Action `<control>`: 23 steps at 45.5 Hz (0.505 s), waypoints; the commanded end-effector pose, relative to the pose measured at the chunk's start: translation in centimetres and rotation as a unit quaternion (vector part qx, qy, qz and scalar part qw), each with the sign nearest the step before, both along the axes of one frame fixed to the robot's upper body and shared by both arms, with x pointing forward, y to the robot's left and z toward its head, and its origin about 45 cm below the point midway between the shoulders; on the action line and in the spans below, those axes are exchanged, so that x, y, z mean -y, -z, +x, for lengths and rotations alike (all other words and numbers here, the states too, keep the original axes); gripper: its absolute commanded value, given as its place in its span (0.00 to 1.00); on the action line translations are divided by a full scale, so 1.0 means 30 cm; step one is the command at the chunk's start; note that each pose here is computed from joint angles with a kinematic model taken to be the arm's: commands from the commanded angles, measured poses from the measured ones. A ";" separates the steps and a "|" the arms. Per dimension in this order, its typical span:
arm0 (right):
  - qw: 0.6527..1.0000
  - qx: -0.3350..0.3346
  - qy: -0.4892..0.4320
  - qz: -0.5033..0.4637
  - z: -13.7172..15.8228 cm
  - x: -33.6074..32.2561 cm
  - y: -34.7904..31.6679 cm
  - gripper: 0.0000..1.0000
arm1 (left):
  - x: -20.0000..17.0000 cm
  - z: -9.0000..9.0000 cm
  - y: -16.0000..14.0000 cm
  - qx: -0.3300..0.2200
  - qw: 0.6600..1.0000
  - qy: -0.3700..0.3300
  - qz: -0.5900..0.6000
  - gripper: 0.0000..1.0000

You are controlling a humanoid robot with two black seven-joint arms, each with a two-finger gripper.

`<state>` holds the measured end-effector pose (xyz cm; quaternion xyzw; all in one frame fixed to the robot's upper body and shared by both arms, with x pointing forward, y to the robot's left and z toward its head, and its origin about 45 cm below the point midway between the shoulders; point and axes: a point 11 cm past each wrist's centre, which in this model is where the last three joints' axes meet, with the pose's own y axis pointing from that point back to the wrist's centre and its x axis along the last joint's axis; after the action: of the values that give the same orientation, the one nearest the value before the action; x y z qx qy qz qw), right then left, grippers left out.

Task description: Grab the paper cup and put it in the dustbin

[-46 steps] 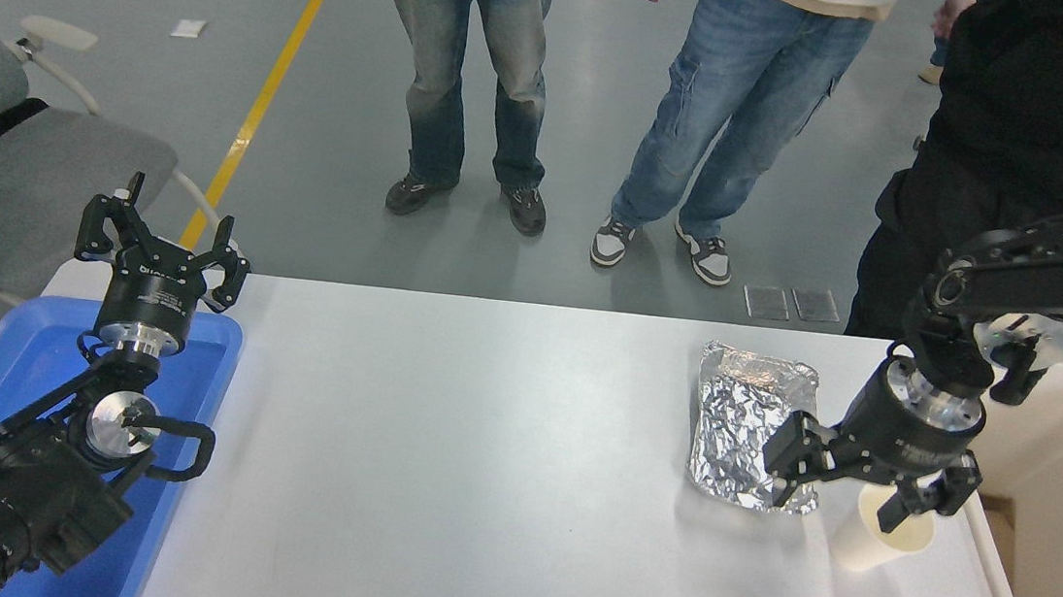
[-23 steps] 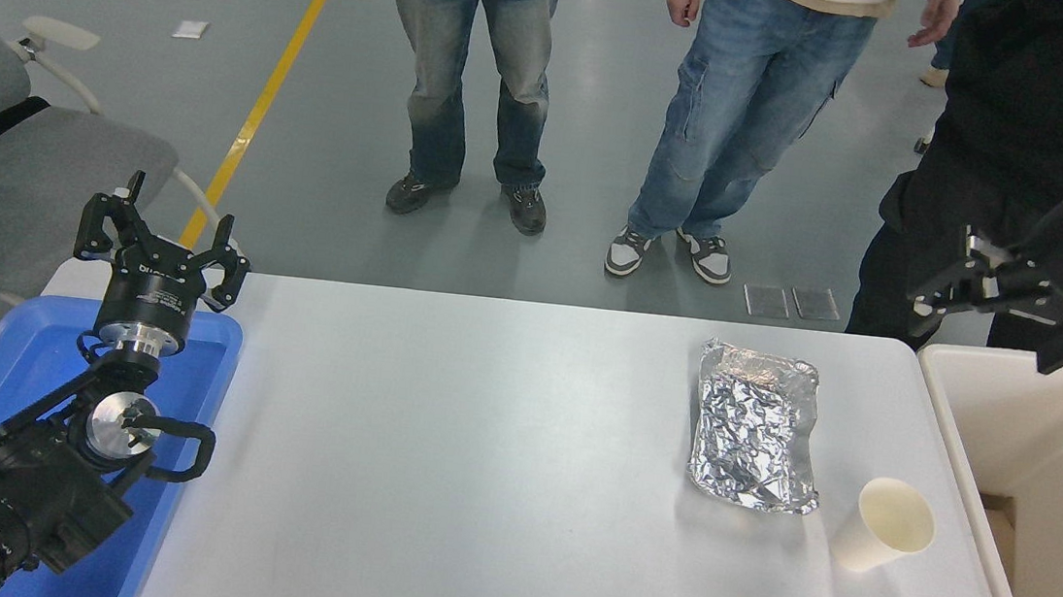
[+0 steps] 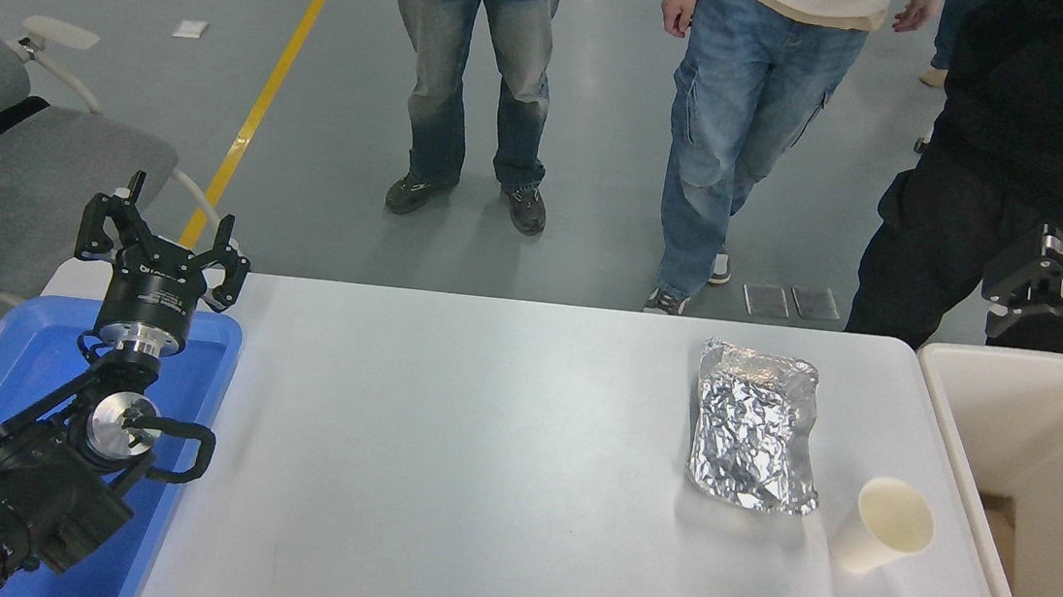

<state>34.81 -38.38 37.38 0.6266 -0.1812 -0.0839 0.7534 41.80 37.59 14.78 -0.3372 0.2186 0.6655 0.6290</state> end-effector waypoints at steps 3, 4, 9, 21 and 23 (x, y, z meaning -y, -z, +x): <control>0.996 -0.089 0.011 -0.009 -0.068 0.092 0.287 1.00 | -0.001 0.000 -0.001 0.000 1.000 0.000 0.000 0.99; 0.996 -0.086 0.011 -0.014 -0.072 0.099 0.323 1.00 | 0.003 0.000 0.000 0.000 1.000 0.001 0.000 0.99; 0.998 -0.058 0.015 -0.024 -0.089 0.110 0.477 1.00 | 0.000 0.000 -0.001 0.000 1.000 0.000 0.000 0.99; 0.998 0.015 0.045 -0.038 -0.112 0.131 0.705 0.99 | 0.002 0.000 0.000 0.000 1.000 0.000 -0.001 0.99; 0.998 0.015 0.046 -0.036 -0.113 0.130 0.725 0.99 | 0.000 0.000 0.001 0.000 1.000 0.000 -0.001 0.99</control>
<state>32.79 -41.69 21.45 0.5976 -0.1877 -0.1073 0.7721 41.80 37.60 14.78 -0.3377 0.2187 0.6655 0.6287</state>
